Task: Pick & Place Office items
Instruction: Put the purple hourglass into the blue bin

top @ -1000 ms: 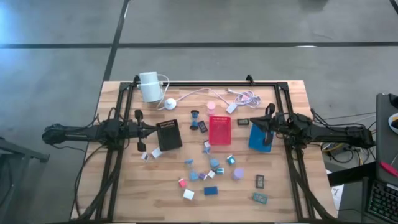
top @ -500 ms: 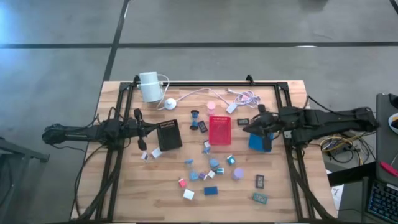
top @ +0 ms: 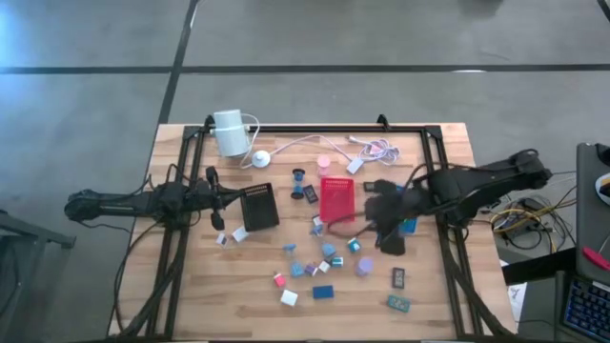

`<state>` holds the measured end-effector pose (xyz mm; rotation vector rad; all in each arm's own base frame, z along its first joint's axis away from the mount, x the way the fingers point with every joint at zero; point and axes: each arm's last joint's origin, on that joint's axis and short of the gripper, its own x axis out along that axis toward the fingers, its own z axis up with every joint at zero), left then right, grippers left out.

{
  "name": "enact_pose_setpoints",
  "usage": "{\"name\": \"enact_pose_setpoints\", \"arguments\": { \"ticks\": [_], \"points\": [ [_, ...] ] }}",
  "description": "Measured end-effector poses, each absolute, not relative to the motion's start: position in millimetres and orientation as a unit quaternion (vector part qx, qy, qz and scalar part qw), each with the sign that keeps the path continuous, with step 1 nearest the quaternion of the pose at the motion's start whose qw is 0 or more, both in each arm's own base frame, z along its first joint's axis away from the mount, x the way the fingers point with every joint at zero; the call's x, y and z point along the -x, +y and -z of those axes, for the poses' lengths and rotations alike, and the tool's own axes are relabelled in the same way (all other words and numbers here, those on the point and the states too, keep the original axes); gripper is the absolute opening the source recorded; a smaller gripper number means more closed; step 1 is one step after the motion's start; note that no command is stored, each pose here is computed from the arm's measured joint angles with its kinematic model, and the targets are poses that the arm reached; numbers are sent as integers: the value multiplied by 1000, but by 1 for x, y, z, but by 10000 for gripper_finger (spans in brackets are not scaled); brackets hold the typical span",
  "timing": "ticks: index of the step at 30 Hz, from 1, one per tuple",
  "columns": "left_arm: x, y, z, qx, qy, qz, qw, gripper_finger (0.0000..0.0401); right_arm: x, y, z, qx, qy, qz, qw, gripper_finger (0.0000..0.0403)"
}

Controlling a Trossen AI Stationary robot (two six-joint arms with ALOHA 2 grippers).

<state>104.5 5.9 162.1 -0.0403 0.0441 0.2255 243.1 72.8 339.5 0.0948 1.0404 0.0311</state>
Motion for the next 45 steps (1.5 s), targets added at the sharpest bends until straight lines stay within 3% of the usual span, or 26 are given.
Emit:
{"name": "enact_pose_setpoints", "arguments": {
  "ticks": [12,21,30,45],
  "points": [
    [-104,6,-161,35,27,-112,993,3,-274,136,-318,-51,566,-21,823,252],
    [-104,6,-159,51,35,-110,992,3,-283,167,-289,-48,607,-5,793,308],
    [-104,6,-158,51,37,-111,992,3,-294,180,-260,-32,636,10,771,329],
    [-105,6,-157,50,47,-111,991,3,-296,172,-233,-20,666,60,743,316]
  ]
}}
